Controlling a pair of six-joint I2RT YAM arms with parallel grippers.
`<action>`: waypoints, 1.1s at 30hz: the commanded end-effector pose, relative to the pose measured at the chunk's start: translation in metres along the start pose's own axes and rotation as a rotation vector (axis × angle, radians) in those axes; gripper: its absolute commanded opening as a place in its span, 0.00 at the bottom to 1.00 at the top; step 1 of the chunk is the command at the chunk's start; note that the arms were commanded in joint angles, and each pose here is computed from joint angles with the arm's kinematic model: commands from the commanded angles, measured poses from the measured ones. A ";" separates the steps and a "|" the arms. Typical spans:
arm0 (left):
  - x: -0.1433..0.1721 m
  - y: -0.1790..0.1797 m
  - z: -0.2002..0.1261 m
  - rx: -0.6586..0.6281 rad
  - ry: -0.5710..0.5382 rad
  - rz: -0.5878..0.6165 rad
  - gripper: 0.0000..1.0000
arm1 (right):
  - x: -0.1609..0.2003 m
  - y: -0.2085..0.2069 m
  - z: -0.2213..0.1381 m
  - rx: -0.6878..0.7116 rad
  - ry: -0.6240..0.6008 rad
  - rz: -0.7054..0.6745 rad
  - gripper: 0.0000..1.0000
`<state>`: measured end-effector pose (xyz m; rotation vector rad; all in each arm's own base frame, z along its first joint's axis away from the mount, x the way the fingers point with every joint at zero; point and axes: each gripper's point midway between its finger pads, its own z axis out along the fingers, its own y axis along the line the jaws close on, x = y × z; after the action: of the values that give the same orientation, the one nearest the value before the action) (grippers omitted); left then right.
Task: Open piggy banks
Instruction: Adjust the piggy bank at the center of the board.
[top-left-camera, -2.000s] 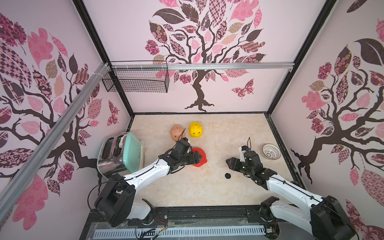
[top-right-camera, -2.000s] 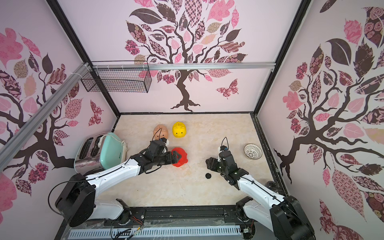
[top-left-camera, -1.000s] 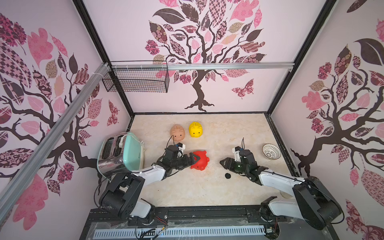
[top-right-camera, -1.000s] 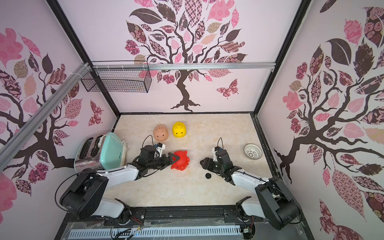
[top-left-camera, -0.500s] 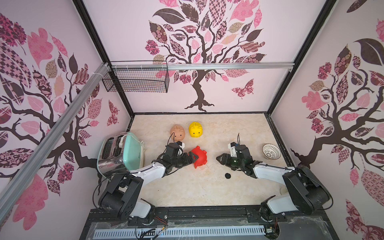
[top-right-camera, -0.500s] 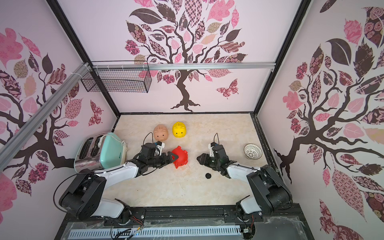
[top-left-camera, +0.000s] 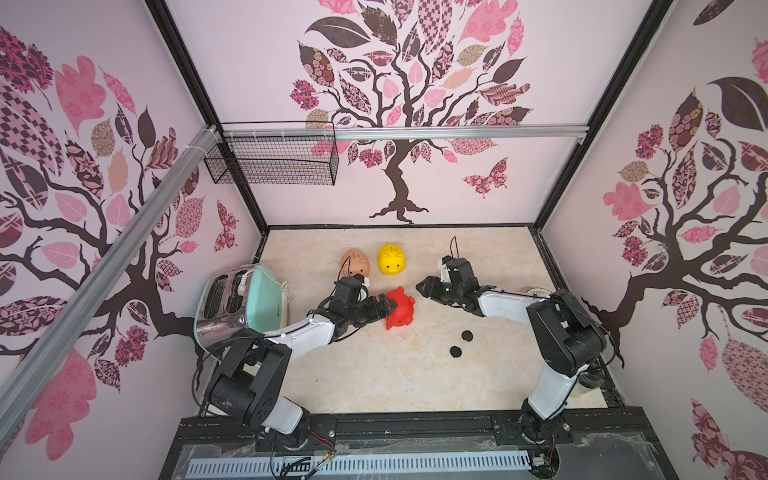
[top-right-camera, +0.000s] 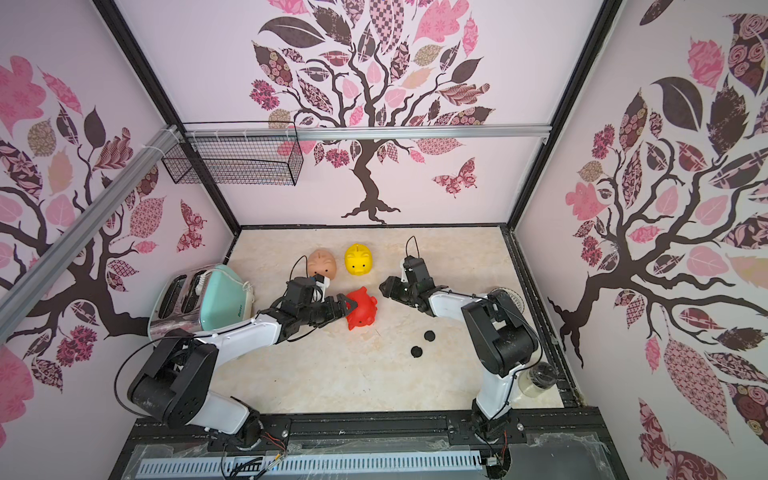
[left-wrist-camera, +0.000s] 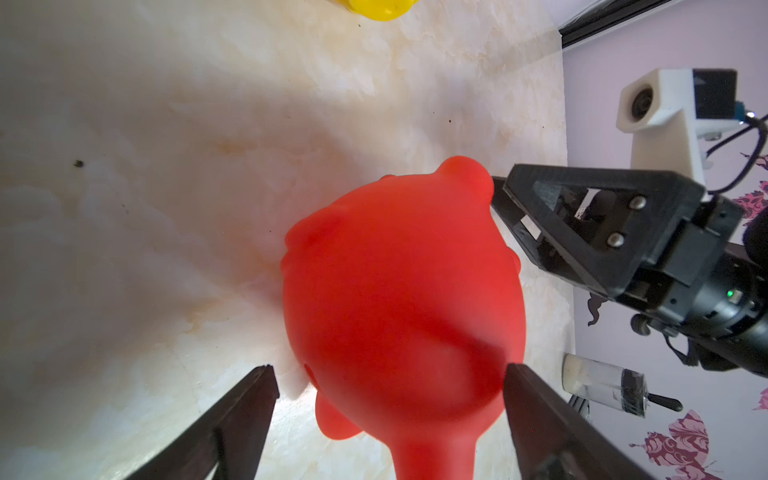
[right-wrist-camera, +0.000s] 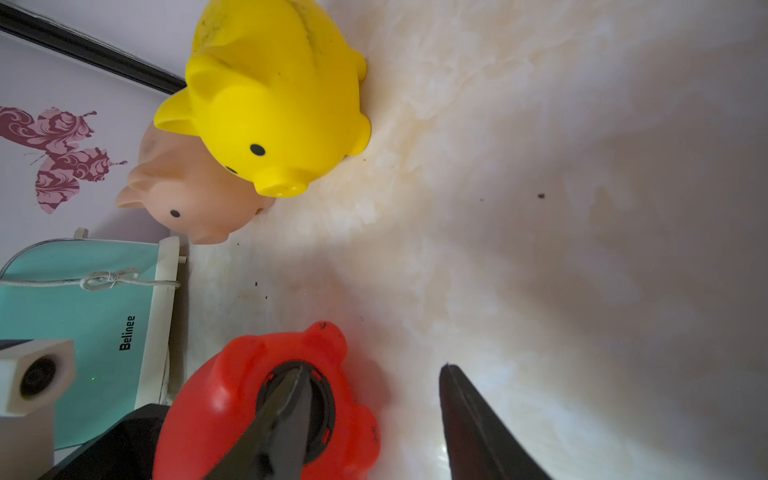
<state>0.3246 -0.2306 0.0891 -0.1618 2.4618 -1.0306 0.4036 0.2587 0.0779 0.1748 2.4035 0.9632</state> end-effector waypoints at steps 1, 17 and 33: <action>-0.008 0.004 0.002 -0.025 -0.009 0.000 0.91 | 0.022 0.004 0.004 0.002 0.075 -0.011 0.54; -0.018 -0.005 0.014 -0.022 0.033 0.065 0.98 | 0.061 0.017 -0.023 -0.088 0.126 0.024 0.50; -0.011 0.009 0.030 -0.073 0.124 0.187 0.93 | 0.075 -0.001 -0.061 -0.116 0.006 0.090 0.47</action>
<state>0.3568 -0.2497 0.0924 0.0726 2.4835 -0.9774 0.3025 0.2462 0.0654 0.1834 2.4579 1.0843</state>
